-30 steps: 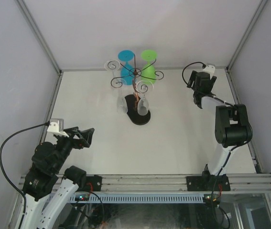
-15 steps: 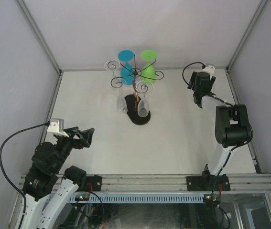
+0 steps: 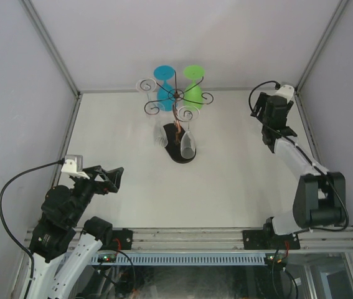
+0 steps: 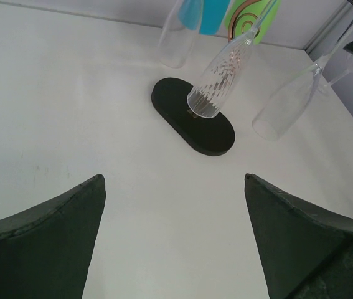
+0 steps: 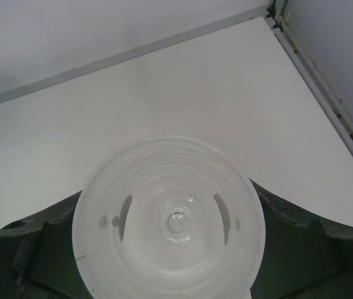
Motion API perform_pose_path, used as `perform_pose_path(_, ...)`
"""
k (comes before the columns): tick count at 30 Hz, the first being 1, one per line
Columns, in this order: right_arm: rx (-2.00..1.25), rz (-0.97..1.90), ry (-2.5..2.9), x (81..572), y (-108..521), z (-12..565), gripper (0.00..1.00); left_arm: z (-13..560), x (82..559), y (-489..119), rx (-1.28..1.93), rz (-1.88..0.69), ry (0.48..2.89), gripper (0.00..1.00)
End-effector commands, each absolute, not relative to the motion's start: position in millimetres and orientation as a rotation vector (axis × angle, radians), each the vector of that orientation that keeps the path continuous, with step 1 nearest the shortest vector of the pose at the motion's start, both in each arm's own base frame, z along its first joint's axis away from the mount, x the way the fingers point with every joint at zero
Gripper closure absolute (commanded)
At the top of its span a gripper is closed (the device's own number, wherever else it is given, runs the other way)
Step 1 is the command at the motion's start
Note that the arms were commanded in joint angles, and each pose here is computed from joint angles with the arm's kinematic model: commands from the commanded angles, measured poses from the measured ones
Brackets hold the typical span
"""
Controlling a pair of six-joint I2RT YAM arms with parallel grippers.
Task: Place the wine glass upside down on the wine glass rack
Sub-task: Turn the wine glass upside down at the wine rack.
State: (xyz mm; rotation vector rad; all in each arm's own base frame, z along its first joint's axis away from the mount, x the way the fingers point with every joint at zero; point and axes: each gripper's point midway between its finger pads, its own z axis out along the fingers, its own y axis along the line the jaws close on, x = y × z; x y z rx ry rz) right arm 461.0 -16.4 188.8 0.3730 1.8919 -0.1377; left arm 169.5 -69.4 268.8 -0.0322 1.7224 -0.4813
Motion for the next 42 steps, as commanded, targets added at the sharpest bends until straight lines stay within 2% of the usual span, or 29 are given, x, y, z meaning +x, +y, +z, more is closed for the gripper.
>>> perform_pose_path(1,0.350,-0.028,1.820,429.0,6.0,231.6,0.60,287.9,168.7,-68.5,-0.040,-0.500,1.655,0.03)
perform_pose_path(3,0.318,-0.002,1.824,409.9,18.1,238.0,0.61,294.1,167.2,-68.3,-0.044,-0.510,1.634,0.00)
perform_pose_path(19,-0.031,0.228,1.846,266.0,128.4,263.7,0.64,287.9,170.3,-80.4,-0.040,-0.568,1.685,0.00)
perform_pose_path(27,-0.057,0.288,1.857,240.3,145.4,262.9,0.64,280.2,172.3,-117.8,0.021,-0.735,1.714,0.03)
perform_pose_path(35,-0.020,0.346,1.822,227.9,139.3,275.4,0.64,271.8,164.1,-174.1,0.104,-0.773,1.734,0.02)
perform_pose_path(42,0.006,0.482,1.788,210.5,146.2,293.7,0.66,276.8,150.4,-231.6,0.164,-0.971,1.701,0.02)
